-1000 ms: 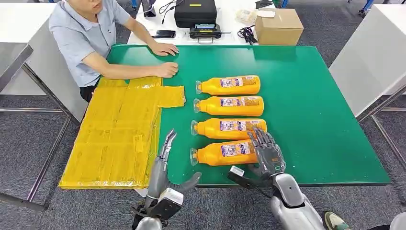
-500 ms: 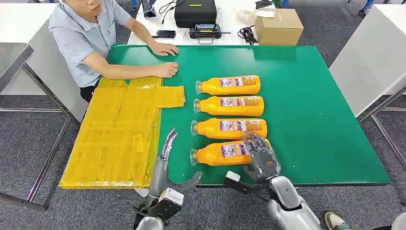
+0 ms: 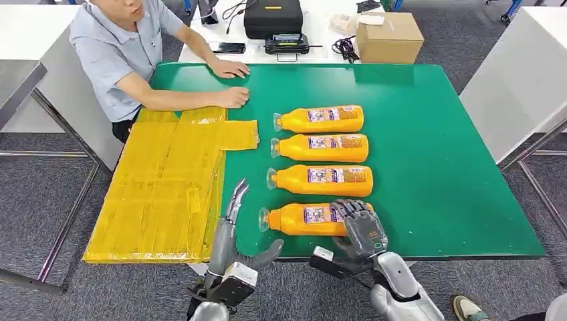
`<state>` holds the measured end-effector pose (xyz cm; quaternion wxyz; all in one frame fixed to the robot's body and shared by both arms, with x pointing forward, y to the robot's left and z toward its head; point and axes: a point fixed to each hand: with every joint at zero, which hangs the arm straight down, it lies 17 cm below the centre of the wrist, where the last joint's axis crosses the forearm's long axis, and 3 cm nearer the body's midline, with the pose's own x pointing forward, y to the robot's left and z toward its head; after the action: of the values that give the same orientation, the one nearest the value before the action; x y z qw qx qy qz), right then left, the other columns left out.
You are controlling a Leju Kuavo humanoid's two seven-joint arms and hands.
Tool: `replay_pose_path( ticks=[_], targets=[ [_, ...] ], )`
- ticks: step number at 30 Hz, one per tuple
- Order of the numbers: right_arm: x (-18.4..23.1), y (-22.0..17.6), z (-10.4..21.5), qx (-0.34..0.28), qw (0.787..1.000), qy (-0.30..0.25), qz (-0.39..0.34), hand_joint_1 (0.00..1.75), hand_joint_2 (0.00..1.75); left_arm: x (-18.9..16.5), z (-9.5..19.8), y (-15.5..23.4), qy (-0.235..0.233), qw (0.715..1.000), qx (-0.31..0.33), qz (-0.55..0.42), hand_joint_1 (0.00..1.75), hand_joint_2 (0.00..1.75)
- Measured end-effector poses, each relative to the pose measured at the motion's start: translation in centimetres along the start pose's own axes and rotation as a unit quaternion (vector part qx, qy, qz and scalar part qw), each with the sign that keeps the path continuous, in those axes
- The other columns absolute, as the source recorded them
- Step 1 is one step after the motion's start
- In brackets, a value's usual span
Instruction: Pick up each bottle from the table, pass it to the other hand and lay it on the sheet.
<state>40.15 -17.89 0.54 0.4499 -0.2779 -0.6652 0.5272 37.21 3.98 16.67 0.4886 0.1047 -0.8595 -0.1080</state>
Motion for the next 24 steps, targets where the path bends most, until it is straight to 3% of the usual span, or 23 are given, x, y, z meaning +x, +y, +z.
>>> replay_pose_path(
  ticks=[11, 16, 24],
  targets=[
    [-0.6, -0.2, 0.6, -0.014, 0.999, 0.016, -0.046, 1.75, 1.75, -0.5, -0.1, 1.1, 0.011, 0.999, 0.026, 0.027, 0.00, 1.75],
    [-0.5, -1.2, 1.1, -0.044, 0.995, 0.026, -0.089, 1.75, 1.75, -1.8, -0.2, 2.2, 0.049, 0.993, 0.062, 0.091, 0.00, 1.75],
    [0.3, -3.5, 1.8, -0.100, 0.985, 0.025, -0.142, 1.75, 1.75, -2.0, -0.5, 4.4, 0.062, 0.983, 0.116, 0.129, 0.00, 1.75]
  ],
)
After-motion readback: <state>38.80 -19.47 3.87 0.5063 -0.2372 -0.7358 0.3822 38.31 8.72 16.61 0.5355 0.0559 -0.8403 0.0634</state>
